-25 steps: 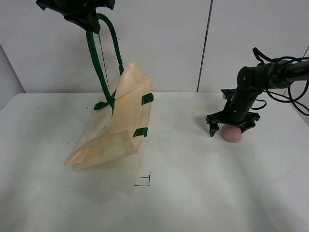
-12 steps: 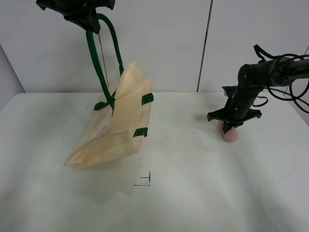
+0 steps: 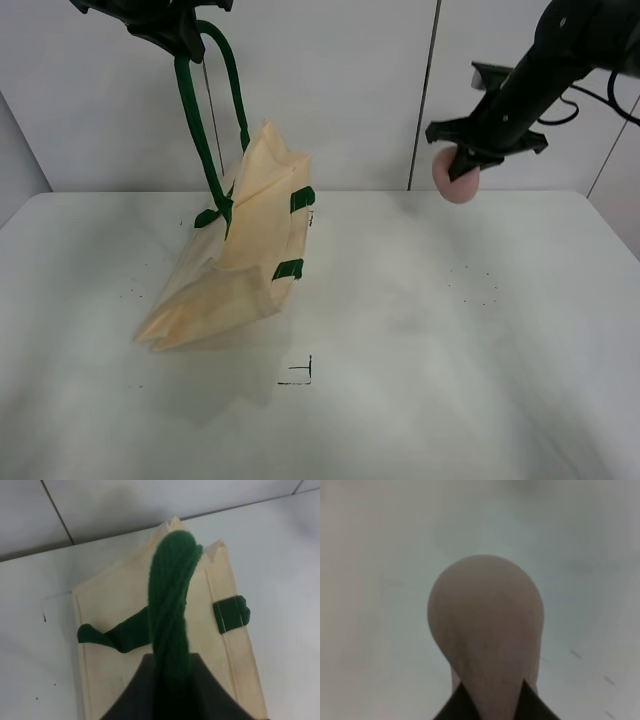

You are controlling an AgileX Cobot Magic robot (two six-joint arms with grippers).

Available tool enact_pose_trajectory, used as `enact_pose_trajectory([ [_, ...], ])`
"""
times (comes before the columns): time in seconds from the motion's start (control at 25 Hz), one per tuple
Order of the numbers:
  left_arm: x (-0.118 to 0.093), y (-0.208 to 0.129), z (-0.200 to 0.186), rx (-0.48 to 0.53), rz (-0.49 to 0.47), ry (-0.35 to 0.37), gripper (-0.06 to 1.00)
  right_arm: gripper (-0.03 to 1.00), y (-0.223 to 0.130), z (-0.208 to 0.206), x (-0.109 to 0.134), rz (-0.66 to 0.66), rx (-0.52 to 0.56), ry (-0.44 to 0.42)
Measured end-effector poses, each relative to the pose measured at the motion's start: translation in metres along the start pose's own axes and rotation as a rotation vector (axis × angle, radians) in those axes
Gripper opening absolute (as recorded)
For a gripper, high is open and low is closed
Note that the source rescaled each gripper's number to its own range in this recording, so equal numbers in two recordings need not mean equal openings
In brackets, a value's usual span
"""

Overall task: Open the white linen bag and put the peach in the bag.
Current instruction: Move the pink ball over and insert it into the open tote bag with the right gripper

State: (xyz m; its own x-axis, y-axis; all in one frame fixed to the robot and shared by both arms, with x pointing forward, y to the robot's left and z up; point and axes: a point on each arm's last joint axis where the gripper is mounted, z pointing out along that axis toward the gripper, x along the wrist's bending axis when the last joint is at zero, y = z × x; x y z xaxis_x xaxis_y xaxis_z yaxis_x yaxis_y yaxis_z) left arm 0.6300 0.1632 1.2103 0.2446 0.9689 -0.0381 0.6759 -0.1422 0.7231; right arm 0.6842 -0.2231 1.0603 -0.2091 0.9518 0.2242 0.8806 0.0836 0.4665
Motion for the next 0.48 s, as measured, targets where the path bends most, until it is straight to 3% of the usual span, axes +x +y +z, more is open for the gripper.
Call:
enact_pose_trajectory([
  [0.24,0.000,0.000,-0.001,-0.003,0.001,0.002,0.00,0.00,0.013,-0.016,0.073,-0.131,-0.083,0.178],
  [0.48,0.000,0.000,-0.001,-0.003,0.001,0.004,0.00,0.00,-0.002,0.021,0.139,-0.246,-0.073,0.255],
])
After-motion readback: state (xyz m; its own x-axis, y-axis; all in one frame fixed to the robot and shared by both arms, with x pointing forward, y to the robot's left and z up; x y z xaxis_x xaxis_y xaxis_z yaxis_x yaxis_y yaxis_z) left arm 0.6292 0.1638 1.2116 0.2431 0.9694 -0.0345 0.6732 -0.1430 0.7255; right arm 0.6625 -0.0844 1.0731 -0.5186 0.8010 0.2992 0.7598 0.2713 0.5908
